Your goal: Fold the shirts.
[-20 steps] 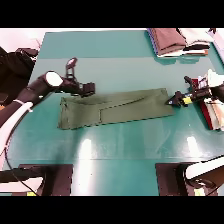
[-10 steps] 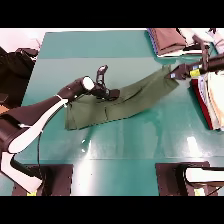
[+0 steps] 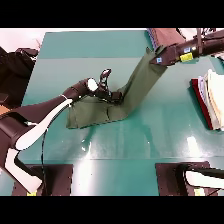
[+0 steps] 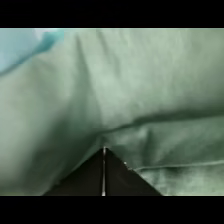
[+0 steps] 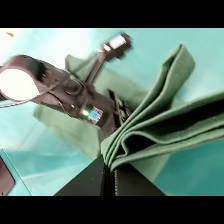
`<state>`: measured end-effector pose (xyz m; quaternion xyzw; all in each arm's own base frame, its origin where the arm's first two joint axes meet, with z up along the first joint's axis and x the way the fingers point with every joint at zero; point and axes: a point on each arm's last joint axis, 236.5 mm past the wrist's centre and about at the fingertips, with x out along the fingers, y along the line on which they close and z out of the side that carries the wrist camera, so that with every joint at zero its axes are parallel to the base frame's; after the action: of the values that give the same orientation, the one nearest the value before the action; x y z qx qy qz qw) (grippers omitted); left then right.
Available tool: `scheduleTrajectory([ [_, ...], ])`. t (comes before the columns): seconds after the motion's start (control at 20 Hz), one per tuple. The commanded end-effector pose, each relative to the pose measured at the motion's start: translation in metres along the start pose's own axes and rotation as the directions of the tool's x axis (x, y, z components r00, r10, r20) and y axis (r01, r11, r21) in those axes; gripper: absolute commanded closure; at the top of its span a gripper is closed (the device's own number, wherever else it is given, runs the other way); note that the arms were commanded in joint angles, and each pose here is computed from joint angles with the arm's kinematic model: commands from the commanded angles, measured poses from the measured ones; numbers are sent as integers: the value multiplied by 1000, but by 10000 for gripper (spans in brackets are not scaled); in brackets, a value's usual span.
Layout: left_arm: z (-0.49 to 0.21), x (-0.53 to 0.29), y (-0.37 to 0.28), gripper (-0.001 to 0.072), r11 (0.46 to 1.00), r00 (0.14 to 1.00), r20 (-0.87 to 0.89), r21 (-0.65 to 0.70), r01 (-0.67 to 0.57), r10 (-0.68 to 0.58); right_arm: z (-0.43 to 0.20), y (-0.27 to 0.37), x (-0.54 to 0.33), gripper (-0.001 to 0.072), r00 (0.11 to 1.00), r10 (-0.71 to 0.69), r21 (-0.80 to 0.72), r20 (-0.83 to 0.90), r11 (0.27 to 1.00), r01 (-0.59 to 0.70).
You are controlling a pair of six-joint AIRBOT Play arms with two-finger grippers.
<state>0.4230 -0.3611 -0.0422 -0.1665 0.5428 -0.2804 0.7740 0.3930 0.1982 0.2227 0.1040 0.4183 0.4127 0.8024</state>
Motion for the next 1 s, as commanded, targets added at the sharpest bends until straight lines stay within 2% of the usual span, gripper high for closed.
scheduleTrajectory([
  [0.0,36,-54,9,680,1000,997,79,-17,0,1,18,52,13,697,992,112,-41,55,993,-109],
  [0.2,94,-202,53,679,992,946,300,-2,-126,121,16,113,59,697,961,276,-74,31,959,-274],
  [0.4,106,-356,83,679,951,806,523,-35,-306,279,-6,172,166,696,937,350,-83,-5,933,-349],
  [0.45,103,-381,84,679,944,777,555,-49,-327,298,-13,185,195,675,934,358,-102,7,929,-355],
  [0.5,99,-402,84,679,937,752,579,-63,-344,315,-20,201,223,471,926,377,-122,24,920,-371],
  [0.55,94,-417,85,679,932,736,593,-74,-356,328,-26,211,242,309,920,390,-99,36,917,-385],
  [0.65,88,-427,85,679,928,728,595,-83,-364,339,-33,215,256,306,923,385,-117,16,917,-381],
  [0.7,85,-424,85,680,928,739,583,-76,-366,339,-32,209,251,349,925,380,-125,3,918,-377],
  [0.75,81,-418,83,680,929,756,562,-66,-363,335,-32,198,243,355,932,363,-134,-15,923,-362],
  [0.85,76,-401,71,680,934,791,527,-13,-358,310,-37,157,225,355,957,287,-135,-43,947,-290],
  [0.95,75,-385,53,680,938,813,515,45,-343,272,-50,92,203,355,984,167,-61,-68,983,-171],
])
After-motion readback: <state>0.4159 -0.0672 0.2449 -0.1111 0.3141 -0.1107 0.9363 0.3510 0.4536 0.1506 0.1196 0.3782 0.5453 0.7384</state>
